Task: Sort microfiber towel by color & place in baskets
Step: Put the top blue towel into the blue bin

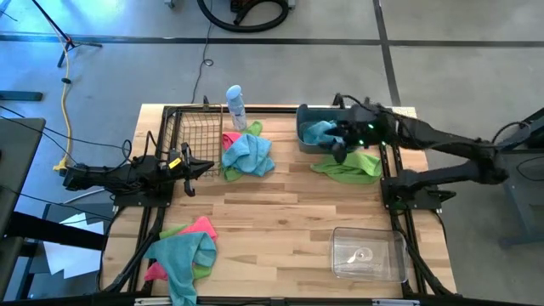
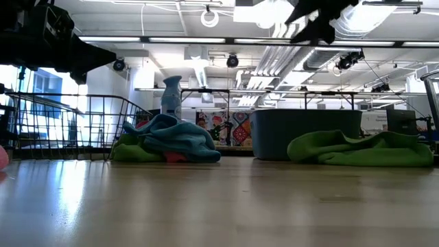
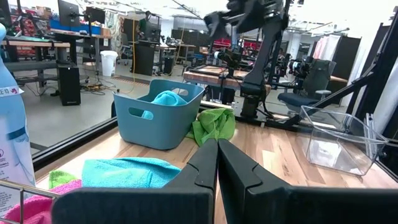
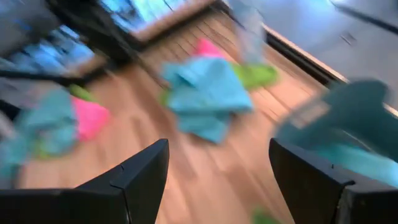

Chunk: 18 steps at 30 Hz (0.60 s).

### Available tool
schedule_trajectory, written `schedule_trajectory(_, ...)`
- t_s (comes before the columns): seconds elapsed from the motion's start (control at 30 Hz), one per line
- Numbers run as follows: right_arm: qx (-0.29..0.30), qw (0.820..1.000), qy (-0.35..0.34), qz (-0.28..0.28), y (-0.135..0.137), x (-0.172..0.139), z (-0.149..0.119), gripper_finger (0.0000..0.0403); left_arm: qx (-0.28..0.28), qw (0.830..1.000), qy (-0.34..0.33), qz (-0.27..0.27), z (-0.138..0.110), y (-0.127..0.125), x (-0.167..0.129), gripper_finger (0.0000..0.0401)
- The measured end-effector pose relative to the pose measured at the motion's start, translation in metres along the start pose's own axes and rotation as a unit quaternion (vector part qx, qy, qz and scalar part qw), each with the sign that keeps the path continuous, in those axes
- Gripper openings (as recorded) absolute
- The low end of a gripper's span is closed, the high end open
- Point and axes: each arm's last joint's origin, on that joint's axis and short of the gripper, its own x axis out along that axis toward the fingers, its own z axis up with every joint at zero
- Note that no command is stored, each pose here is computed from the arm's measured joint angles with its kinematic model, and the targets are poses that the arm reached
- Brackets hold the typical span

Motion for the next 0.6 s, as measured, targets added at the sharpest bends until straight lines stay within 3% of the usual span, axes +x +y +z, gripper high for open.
schedule_trajectory(0.13,-0.020,0.998,-0.035,0.045,0.010,-0.004,-0.012,0.0272,0.000,1.000,0.000,0.000,0.000,0.000,0.000,0.0000)
schedule_trajectory(0.4,-0.055,0.993,0.028,0.099,0.022,0.009,-0.036,0.0272,0.000,1.000,0.000,0.000,0.000,0.000,0.000,0.0000)
schedule_trajectory(0.6,-0.028,0.992,-0.001,0.123,0.031,0.011,-0.031,0.0272,-0.029,0.999,-0.031,-0.004,0.006,-0.001,0.000,0.0000)
